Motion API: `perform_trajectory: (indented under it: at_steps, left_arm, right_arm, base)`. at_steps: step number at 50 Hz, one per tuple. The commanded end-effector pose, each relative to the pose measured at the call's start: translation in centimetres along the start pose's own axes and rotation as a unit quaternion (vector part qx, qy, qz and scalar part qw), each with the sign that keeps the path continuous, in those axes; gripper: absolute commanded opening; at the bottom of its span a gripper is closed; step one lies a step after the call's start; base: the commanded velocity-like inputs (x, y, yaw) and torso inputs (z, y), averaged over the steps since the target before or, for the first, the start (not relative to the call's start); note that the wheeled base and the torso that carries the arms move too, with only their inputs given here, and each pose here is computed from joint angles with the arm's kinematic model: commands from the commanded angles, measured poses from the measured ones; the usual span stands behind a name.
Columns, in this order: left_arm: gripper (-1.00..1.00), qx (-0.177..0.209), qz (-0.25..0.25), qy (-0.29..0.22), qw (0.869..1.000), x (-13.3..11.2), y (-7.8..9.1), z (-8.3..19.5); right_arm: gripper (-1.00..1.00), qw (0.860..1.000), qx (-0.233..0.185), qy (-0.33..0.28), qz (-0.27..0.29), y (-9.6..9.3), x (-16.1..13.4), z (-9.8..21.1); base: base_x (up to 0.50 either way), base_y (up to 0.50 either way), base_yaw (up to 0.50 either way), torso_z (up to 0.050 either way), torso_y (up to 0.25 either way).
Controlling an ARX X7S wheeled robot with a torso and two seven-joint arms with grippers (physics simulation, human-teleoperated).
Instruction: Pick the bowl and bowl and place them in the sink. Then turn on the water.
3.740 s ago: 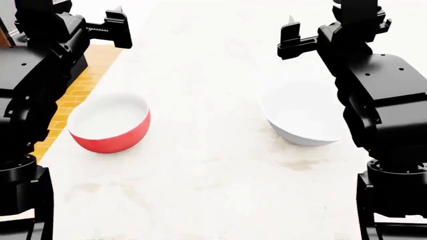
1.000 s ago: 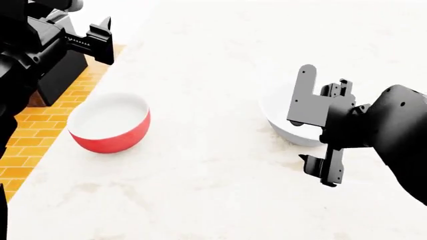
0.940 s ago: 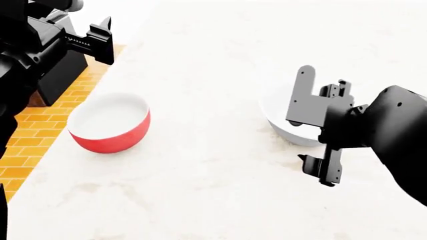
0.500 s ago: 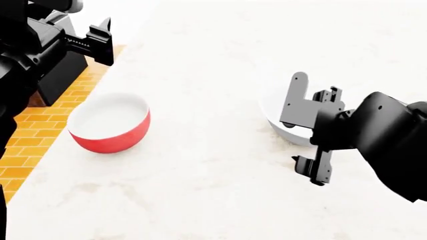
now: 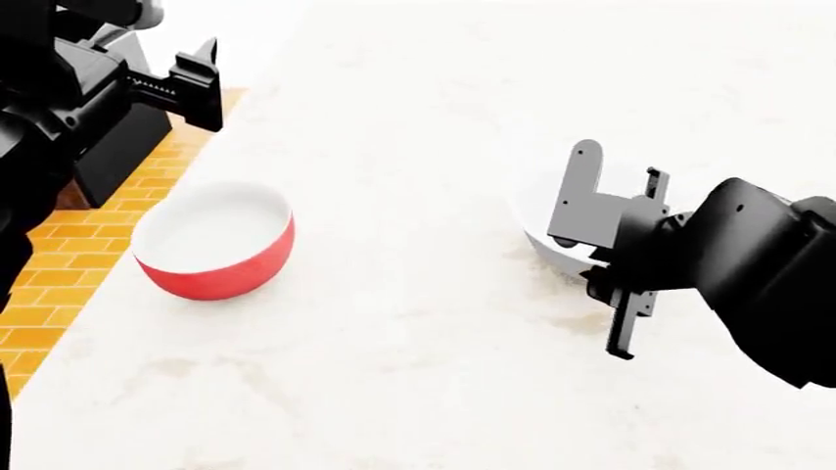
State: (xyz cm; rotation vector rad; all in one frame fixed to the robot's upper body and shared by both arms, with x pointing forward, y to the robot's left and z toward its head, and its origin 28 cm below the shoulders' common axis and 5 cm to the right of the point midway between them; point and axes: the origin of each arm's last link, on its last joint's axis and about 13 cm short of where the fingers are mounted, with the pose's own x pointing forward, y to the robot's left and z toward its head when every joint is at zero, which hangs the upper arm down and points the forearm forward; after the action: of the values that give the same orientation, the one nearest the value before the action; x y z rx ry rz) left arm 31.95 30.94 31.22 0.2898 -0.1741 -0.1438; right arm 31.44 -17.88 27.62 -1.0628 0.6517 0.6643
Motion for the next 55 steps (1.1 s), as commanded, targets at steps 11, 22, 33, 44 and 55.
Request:
perform_trajectory:
  at_steps: [11, 22, 33, 44, 55]
  left_arm:
    - [1.0, 0.034, -0.017, 0.005, 0.999, -1.9, 0.4, 0.0]
    - [1.0, 0.174, -0.133, 0.028, 0.975, -5.6, 0.5, -0.2]
    - [1.0, 0.269, -0.235, 0.088, 0.93, -9.4, 2.0, 1.5]
    - [1.0, 0.282, -0.32, 0.146, 0.892, -11.0, 2.1, 1.9]
    - [1.0, 0.269, -0.358, 0.185, 0.875, -11.0, 2.1, 1.7]
  right_arm:
    - [-1.0, 0.998, -0.017, -0.016, -0.058, -1.4, -4.2, 0.6]
    - [-1.0, 0.996, -0.04, -0.034, -0.068, -1.1, -4.1, 1.0]
    - [-1.0, 0.993, -0.04, -0.048, -0.102, -2.0, -3.2, 1.4]
    - [-1.0, 0.991, -0.03, -0.068, -0.114, -2.0, -3.1, 1.5]
    - [-1.0, 0.989, -0.033, -0.074, -0.122, -1.9, -3.3, 1.6]
  base:
    - [0.0, 0.0, 0.0, 0.0, 0.001]
    - [0.0, 0.0, 0.0, 0.0, 0.0]
    - [0.0, 0.0, 0.0, 0.0, 0.0]
    - [0.0, 0.0, 0.0, 0.0, 0.0]
    - [0.0, 0.0, 0.0, 0.0, 0.001]
